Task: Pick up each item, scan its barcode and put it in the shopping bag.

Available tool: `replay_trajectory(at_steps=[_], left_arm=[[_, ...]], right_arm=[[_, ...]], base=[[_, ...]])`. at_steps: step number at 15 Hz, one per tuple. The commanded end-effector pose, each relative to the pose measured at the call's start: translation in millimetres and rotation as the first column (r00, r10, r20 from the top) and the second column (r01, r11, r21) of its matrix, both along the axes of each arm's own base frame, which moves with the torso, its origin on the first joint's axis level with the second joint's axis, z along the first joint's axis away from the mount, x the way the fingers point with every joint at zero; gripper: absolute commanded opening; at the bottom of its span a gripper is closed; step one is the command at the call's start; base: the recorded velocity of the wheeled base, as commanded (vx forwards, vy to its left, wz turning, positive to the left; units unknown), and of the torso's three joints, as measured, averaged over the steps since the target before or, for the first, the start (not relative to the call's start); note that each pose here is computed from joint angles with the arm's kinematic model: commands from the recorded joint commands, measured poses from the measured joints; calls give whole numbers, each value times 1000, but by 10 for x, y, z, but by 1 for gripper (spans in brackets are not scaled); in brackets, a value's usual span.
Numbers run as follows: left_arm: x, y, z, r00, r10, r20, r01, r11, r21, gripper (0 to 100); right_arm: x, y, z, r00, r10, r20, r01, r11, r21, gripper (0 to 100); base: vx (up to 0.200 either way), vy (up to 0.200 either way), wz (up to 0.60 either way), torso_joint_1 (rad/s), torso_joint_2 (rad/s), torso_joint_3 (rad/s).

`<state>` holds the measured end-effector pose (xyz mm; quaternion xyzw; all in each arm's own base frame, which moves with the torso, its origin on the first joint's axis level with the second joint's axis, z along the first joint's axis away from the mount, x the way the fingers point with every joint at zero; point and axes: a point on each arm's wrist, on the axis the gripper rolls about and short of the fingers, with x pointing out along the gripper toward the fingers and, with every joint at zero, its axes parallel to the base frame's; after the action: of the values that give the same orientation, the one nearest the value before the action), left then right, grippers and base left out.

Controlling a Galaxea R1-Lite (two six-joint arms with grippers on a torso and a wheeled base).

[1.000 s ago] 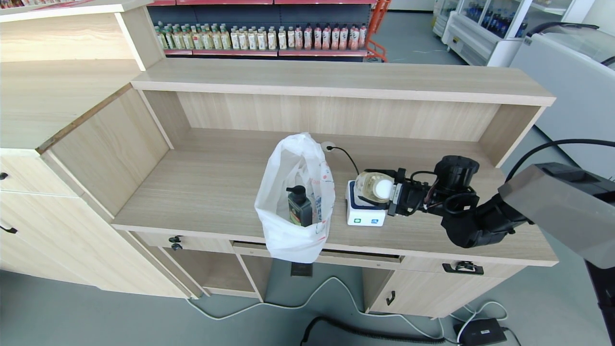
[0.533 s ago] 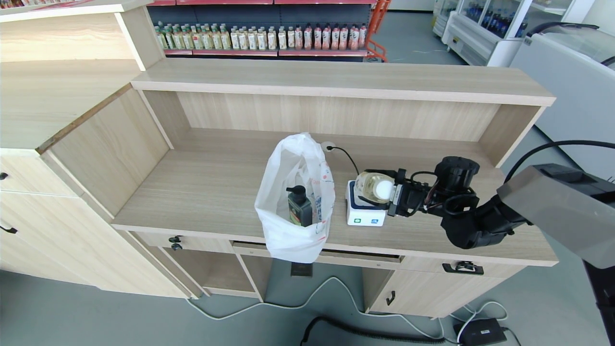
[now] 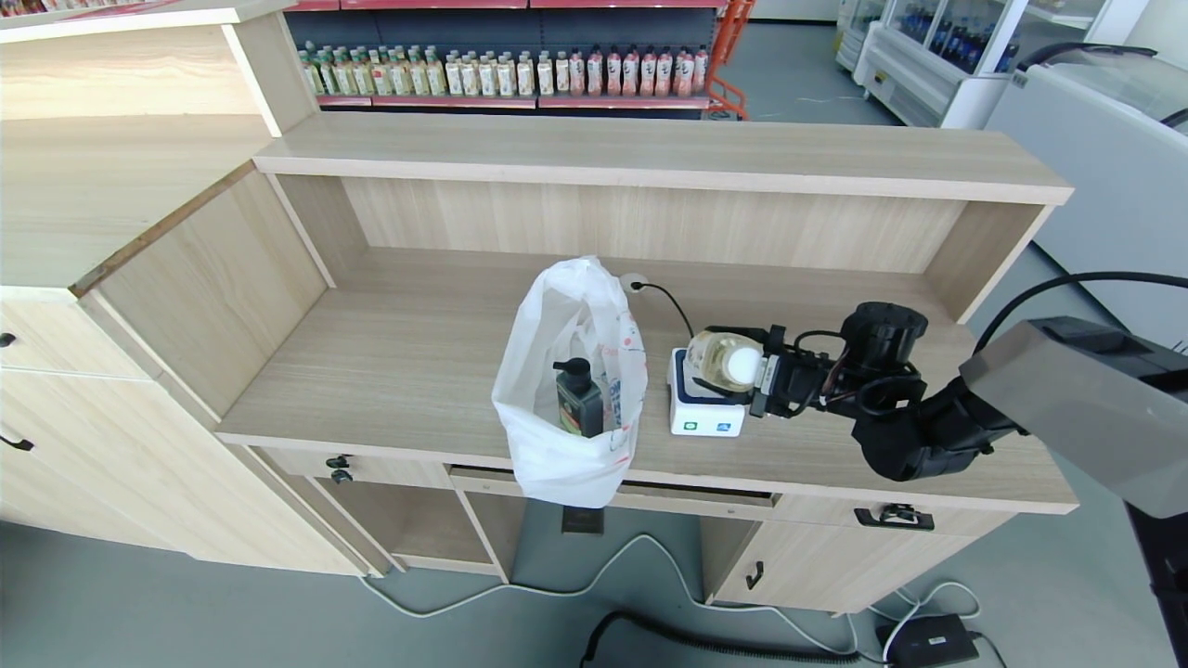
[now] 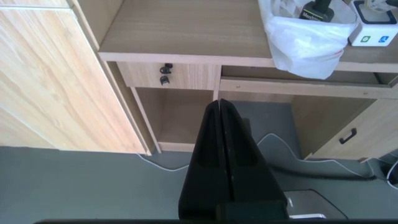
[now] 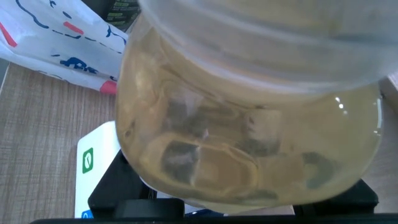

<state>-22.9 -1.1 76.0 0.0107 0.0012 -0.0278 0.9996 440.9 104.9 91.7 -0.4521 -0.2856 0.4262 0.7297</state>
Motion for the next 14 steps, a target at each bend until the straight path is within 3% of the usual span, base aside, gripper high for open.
replay_trajectory(at_steps=[1, 10, 11, 14], left_arm=[[0, 0, -1, 1000, 0, 0, 0, 1000, 0, 0], [1, 0, -5, 1000, 0, -2, 0, 1000, 0, 0], [0, 0, -1, 1000, 0, 0, 0, 1000, 0, 0], [0, 0, -1, 1000, 0, 0, 0, 1000, 0, 0]], right_arm=[[-10, -32, 55, 1000, -6, 7, 6, 1000, 4, 0], [-47, -19, -101, 1000, -6, -12, 6, 1000, -2, 0], [-53, -20, -68, 1000, -6, -7, 6, 1000, 0, 0], [-139, -59, 387, 1000, -11, -23, 13, 996, 90, 0]], base=[[0, 0, 0, 0, 0, 0], [0, 0, 0, 0, 0, 0], [0, 0, 0, 0, 0, 0], [0, 0, 0, 0, 0, 0]])
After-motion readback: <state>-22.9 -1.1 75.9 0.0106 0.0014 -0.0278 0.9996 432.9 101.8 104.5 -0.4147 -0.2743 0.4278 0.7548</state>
